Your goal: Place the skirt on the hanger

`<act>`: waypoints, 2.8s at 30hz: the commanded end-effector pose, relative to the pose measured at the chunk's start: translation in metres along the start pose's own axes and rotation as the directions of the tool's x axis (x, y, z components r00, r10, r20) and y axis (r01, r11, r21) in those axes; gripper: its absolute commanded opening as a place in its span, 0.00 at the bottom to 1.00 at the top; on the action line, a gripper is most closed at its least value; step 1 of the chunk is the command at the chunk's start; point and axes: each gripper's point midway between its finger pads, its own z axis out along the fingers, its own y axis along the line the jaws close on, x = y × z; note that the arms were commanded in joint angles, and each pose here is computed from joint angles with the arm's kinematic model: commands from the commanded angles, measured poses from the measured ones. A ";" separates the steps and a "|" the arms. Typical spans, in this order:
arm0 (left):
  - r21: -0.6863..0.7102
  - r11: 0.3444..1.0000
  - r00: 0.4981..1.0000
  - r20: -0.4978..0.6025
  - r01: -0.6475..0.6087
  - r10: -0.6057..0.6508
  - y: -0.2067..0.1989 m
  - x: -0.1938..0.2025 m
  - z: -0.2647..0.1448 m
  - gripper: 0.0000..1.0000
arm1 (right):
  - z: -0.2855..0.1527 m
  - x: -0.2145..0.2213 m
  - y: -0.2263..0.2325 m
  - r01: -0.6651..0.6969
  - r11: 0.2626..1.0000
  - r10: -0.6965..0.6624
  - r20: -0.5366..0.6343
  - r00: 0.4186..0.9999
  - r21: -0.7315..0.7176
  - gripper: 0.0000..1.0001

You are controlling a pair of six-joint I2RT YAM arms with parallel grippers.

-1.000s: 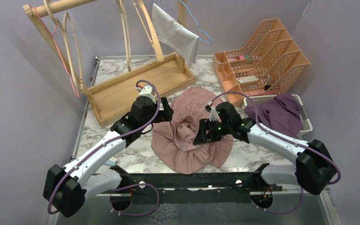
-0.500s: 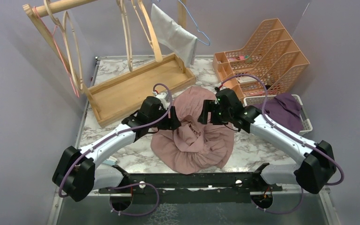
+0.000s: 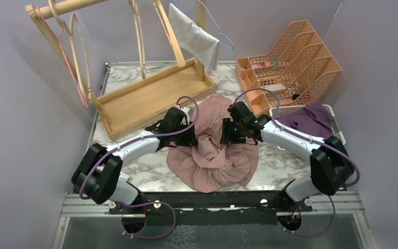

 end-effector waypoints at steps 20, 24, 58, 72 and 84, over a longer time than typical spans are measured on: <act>0.058 0.970 0.962 0.150 -0.238 0.227 -0.024 -0.073 0.030 0.33 | -0.002 -0.072 0.082 0.376 0.883 -0.312 0.247 0.917 -0.281 0.04; 0.087 0.965 0.963 0.136 -0.247 0.234 -0.030 -0.076 0.036 0.32 | -0.006 -0.075 0.070 0.319 0.922 -0.267 0.238 0.934 -0.220 0.10; -0.156 0.981 0.945 0.287 -0.115 0.157 -0.024 -0.116 -0.079 0.00 | -0.079 0.074 0.007 -0.032 0.983 0.055 -0.123 0.991 0.179 0.27; -0.101 0.994 0.948 0.308 -0.051 0.081 -0.037 -0.111 -0.105 0.00 | -0.037 0.065 0.043 -0.032 0.999 0.036 -0.106 0.994 0.038 0.40; -0.197 0.979 0.938 0.346 0.061 0.011 -0.041 -0.125 -0.188 0.00 | -0.165 -0.017 0.010 0.065 0.961 -0.106 0.143 0.984 0.269 0.01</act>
